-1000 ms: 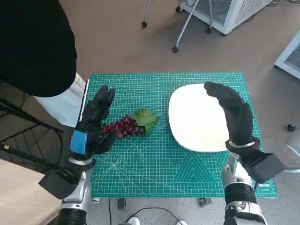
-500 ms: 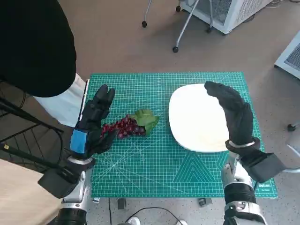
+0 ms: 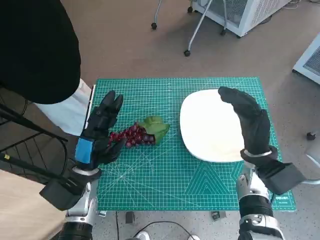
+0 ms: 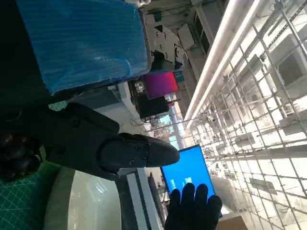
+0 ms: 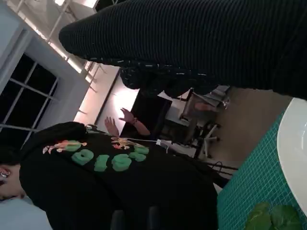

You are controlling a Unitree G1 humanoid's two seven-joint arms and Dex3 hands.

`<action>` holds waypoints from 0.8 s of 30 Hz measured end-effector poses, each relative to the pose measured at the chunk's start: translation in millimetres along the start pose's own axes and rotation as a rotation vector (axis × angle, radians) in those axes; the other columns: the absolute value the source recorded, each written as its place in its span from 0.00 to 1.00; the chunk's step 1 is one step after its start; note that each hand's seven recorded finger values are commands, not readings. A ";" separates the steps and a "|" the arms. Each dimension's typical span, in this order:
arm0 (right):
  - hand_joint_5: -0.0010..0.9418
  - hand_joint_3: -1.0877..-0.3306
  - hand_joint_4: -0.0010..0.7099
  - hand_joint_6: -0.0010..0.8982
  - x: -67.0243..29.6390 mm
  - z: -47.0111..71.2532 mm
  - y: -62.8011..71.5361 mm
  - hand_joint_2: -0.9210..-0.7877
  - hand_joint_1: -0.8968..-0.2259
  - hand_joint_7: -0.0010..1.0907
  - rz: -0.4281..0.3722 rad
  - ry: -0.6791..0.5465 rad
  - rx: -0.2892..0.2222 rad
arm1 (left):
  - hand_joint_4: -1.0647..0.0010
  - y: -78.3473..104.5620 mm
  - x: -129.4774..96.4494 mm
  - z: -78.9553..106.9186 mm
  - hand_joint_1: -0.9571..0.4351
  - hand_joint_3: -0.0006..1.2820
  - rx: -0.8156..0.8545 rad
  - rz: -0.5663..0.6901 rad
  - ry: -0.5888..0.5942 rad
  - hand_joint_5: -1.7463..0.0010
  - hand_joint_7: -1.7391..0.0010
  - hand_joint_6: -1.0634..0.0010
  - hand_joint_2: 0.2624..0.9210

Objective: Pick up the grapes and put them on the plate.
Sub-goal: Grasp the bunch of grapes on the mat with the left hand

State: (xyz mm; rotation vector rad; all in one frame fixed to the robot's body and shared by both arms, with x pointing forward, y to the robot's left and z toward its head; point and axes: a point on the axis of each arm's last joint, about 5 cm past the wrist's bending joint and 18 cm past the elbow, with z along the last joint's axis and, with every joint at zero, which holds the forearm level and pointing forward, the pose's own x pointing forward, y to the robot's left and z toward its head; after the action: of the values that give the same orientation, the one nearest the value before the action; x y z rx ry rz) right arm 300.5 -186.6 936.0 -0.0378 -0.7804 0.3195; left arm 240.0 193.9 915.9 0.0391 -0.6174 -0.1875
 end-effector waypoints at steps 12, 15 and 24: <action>0.01 0.52 0.32 0.04 0.2 0.2 0.0 0.00 0.45 0.29 0.004 -0.002 0.000 | 0.75 0.2 0.3 0.1 0.21 0.23 -0.018 0.004 -0.004 1.00 0.95 0.76 1.00; 0.01 0.52 0.32 0.04 0.2 0.2 0.0 0.00 0.45 0.29 0.004 -0.003 0.000 | 0.75 0.3 0.4 0.2 0.21 0.23 -0.018 0.002 -0.004 1.00 0.95 0.76 1.00; 0.00 0.52 0.31 0.04 0.2 0.2 0.0 0.00 0.46 0.29 0.004 -0.003 0.000 | 0.75 1.5 1.5 1.4 0.20 0.22 0.080 0.010 0.019 1.00 0.95 0.76 1.00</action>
State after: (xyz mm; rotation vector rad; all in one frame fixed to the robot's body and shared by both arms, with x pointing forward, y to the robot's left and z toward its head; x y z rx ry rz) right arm 300.6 -186.5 936.3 -0.0387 -0.7829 0.3235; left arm 240.6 195.1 918.0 0.1144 -0.6056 -0.1528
